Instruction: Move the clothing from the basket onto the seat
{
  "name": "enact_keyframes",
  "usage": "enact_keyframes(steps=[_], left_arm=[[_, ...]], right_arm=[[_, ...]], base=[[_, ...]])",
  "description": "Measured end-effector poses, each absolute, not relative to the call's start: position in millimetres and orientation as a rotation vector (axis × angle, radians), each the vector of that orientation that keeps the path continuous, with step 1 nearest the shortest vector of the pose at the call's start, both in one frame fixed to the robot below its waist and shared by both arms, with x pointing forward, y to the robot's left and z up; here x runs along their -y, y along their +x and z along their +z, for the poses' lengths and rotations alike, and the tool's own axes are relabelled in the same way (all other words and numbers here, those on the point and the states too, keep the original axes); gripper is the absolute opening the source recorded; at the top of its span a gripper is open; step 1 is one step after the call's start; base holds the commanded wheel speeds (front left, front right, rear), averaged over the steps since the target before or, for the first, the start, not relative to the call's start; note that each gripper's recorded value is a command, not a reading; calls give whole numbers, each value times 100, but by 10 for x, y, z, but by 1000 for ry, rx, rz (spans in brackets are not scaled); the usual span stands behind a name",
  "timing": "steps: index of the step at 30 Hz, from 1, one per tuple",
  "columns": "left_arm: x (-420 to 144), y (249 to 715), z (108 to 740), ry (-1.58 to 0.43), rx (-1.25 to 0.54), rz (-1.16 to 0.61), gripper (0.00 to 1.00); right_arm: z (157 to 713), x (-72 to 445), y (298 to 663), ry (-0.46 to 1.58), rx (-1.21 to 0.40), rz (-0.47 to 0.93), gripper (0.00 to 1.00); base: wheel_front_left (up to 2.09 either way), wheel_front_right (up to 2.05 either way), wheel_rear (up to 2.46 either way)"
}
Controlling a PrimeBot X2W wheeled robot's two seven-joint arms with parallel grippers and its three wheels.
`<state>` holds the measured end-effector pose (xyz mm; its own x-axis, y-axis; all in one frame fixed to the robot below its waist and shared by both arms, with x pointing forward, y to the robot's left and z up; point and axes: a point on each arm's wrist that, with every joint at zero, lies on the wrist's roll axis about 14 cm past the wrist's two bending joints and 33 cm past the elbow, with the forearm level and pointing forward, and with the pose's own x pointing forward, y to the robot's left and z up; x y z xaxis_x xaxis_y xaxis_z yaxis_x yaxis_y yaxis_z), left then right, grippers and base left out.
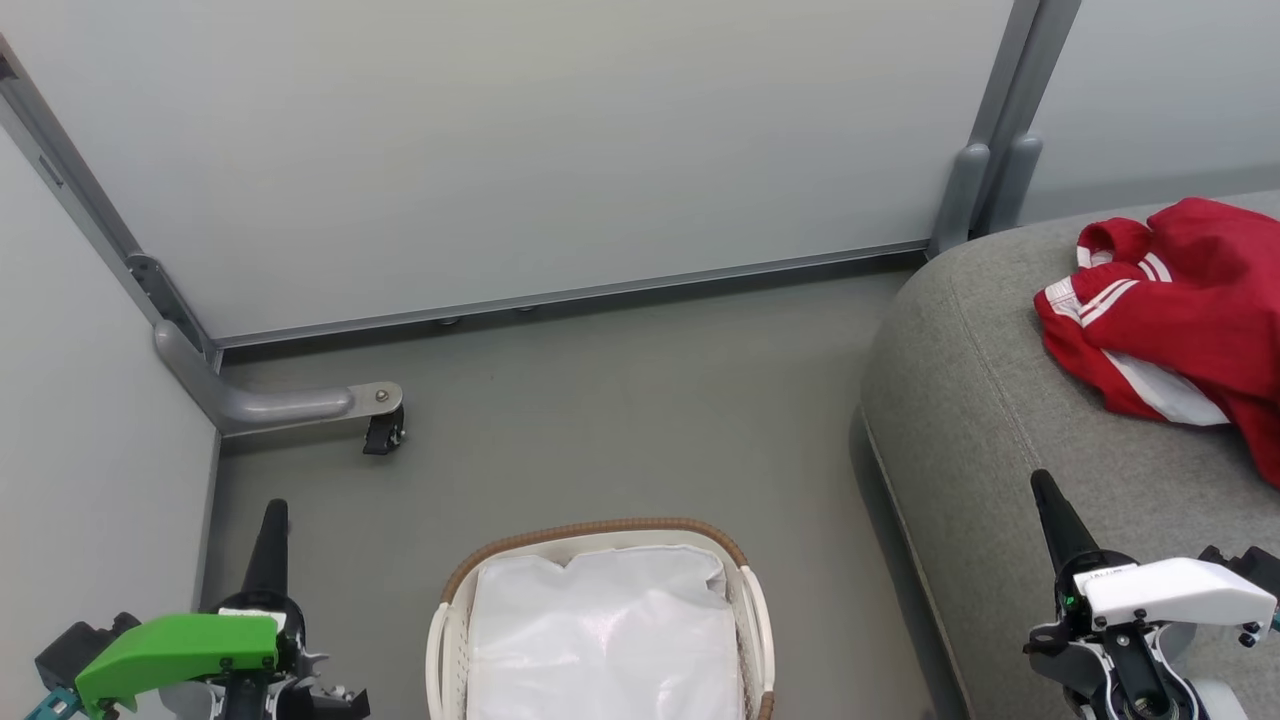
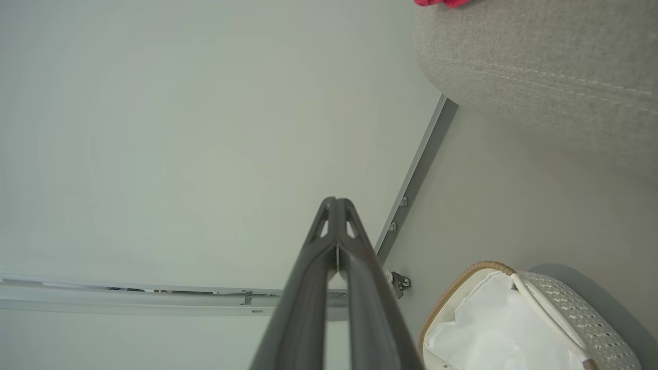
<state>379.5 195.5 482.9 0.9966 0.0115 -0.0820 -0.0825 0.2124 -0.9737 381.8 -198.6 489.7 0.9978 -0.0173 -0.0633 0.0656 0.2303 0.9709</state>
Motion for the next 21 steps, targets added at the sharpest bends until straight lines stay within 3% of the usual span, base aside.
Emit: enact_keyframes(steps=[21], left_arm=[[-1973,3851,4967,-1508,-29,28,0]], right_arm=[[4998,1988,3860,1501,-19,-24,0]], base=[[0,0,0]])
